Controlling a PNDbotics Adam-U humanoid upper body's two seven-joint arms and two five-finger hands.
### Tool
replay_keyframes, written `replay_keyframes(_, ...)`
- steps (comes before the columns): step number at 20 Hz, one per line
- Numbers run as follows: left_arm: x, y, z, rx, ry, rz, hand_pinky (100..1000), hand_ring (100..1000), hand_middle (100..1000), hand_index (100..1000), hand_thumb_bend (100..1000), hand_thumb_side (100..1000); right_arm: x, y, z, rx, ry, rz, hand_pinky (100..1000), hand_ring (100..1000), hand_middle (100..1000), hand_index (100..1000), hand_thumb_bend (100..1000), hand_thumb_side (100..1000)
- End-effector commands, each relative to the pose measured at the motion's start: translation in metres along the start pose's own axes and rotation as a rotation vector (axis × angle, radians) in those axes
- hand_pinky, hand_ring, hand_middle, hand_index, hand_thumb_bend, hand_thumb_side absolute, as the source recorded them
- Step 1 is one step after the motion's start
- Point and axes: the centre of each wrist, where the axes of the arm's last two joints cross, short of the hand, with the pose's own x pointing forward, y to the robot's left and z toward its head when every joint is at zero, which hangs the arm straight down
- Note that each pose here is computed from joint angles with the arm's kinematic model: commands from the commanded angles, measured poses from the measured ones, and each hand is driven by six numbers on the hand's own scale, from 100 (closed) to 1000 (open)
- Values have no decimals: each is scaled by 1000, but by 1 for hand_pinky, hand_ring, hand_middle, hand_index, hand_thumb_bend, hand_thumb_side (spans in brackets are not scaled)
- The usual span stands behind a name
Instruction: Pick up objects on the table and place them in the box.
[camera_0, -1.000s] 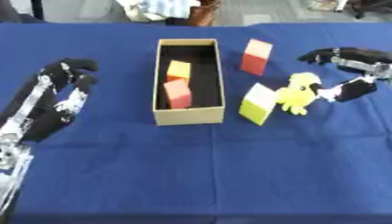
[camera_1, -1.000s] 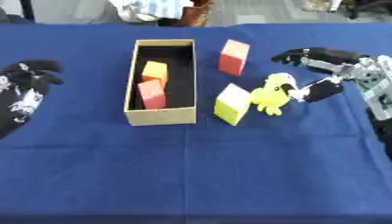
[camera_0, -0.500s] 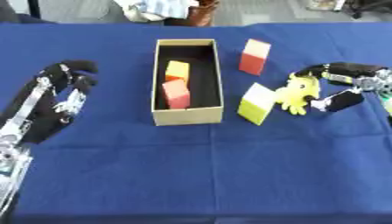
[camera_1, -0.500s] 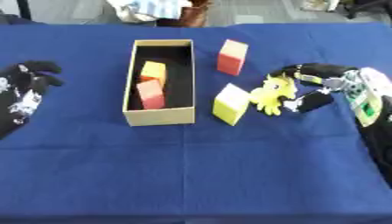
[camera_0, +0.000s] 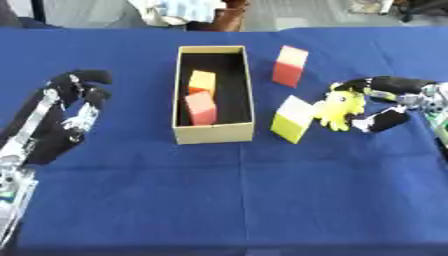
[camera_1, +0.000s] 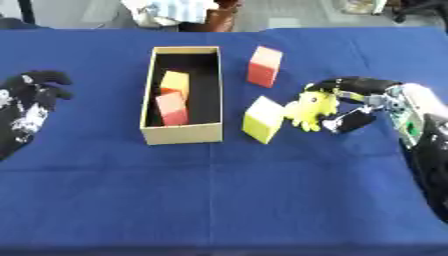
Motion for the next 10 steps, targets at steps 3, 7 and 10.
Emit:
replay_keyframes(3, 4, 4, -3, 2, -20, -14, 820, 694, 729, 836, 101, 703, -5, 0, 4, -39, 51, 35, 761, 773, 756, 870, 100, 234)
replay_keyframes(7, 4, 4, -2, 3, -17, -12, 820, 694, 729, 836, 100, 708, -4, -7, 5, -134, 51, 56, 670, 648, 579, 719, 100, 216)
replay_keyframes(10, 3, 4, -2, 3, -15, -12, 820, 693, 728, 836, 100, 710, -3, -14, 6, -216, 39, 66, 611, 567, 432, 567, 100, 189)
